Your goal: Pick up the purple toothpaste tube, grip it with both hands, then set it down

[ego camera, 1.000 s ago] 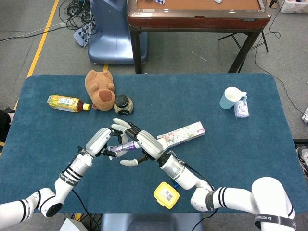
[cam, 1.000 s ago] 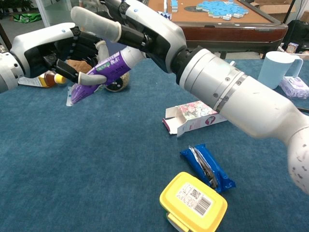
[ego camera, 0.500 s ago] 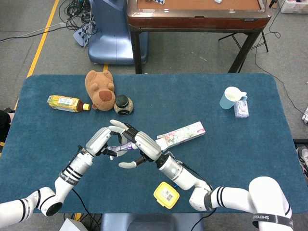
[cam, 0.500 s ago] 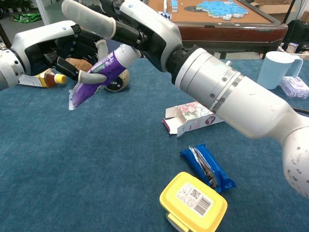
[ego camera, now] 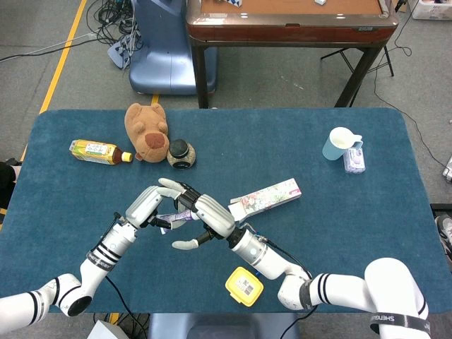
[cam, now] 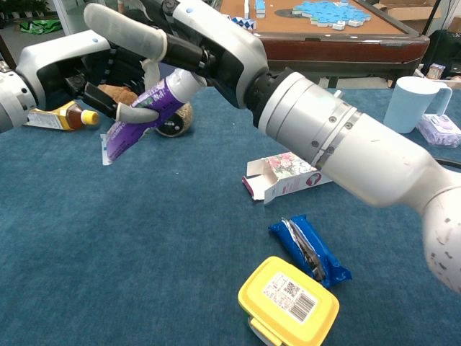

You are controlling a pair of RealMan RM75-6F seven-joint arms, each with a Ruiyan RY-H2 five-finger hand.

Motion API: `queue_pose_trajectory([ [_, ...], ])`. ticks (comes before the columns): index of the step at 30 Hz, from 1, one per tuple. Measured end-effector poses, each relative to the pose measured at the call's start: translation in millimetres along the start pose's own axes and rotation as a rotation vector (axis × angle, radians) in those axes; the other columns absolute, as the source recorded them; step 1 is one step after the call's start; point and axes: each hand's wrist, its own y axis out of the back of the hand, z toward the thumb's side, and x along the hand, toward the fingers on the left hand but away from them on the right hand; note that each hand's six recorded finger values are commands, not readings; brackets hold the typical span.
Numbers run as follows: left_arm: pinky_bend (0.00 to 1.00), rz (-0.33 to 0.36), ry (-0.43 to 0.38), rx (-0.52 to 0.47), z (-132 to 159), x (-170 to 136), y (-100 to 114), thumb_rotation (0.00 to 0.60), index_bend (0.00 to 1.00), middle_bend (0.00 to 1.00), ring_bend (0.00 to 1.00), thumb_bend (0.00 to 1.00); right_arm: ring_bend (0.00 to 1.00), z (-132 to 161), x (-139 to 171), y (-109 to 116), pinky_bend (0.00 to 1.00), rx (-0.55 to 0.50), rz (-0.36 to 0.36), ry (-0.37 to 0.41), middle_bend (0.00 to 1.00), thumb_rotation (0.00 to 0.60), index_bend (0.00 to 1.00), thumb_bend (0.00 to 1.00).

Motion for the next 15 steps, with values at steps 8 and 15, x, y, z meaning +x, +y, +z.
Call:
queue_pose_trajectory([
  [8,0.36,0.007,-0.009,0.004,0.5,-0.6,1.1,0.6,0.56,0.67,0.54,0.43,0.0,3.5,2.4,1.3,0.0,0.001,0.0,0.012,0.0,0.297,0.0,0.0],
  [15,0.36,0.0,-0.018,0.037,-1.0,-6.2,1.7,0.6,0.56,0.67,0.54,0.43,0.0,10.7,7.1,15.0,0.0,0.04,-0.022,0.038,0.0,0.297,0.0,0.0],
])
